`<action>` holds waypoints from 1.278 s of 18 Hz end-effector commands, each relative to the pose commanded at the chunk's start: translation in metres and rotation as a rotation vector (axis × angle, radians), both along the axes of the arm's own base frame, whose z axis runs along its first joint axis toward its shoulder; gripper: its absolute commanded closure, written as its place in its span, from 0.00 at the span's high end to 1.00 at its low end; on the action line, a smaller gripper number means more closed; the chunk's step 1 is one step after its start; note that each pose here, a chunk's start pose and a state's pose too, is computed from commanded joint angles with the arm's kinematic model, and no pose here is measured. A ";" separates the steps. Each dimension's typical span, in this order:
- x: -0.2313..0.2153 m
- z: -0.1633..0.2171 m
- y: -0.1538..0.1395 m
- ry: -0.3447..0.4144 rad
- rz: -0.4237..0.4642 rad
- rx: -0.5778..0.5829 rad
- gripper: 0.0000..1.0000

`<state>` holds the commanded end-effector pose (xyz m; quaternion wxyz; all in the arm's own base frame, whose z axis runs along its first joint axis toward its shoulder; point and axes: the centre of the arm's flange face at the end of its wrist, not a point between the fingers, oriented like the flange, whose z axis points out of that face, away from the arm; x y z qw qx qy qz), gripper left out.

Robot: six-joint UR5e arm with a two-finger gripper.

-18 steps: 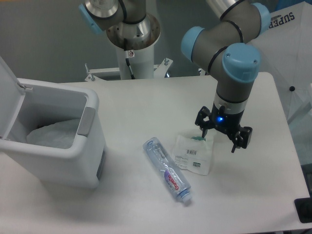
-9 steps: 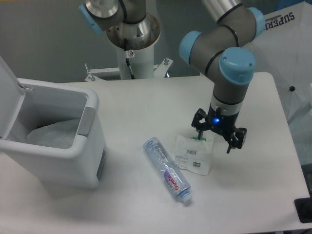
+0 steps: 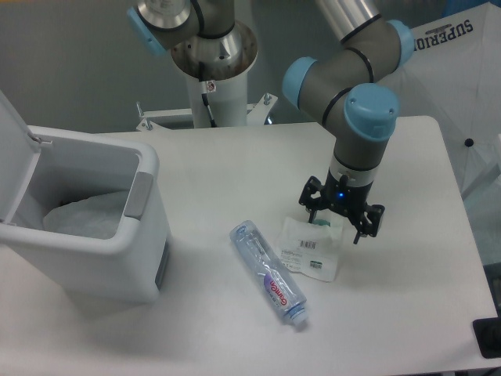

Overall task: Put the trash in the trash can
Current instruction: 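Lower the open gripper over the clear plastic wrapper, then close the gripper on the wrapper's edge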

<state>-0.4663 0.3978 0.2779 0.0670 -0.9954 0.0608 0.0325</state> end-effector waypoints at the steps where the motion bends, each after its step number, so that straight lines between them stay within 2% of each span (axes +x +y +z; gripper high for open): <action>1: -0.001 -0.001 -0.002 0.007 -0.010 -0.015 1.00; 6: 0.004 -0.005 -0.012 0.013 -0.006 -0.057 1.00; 16: 0.001 -0.009 -0.027 0.080 0.007 -0.215 1.00; 23: 0.017 -0.041 -0.040 0.052 -0.003 -0.324 1.00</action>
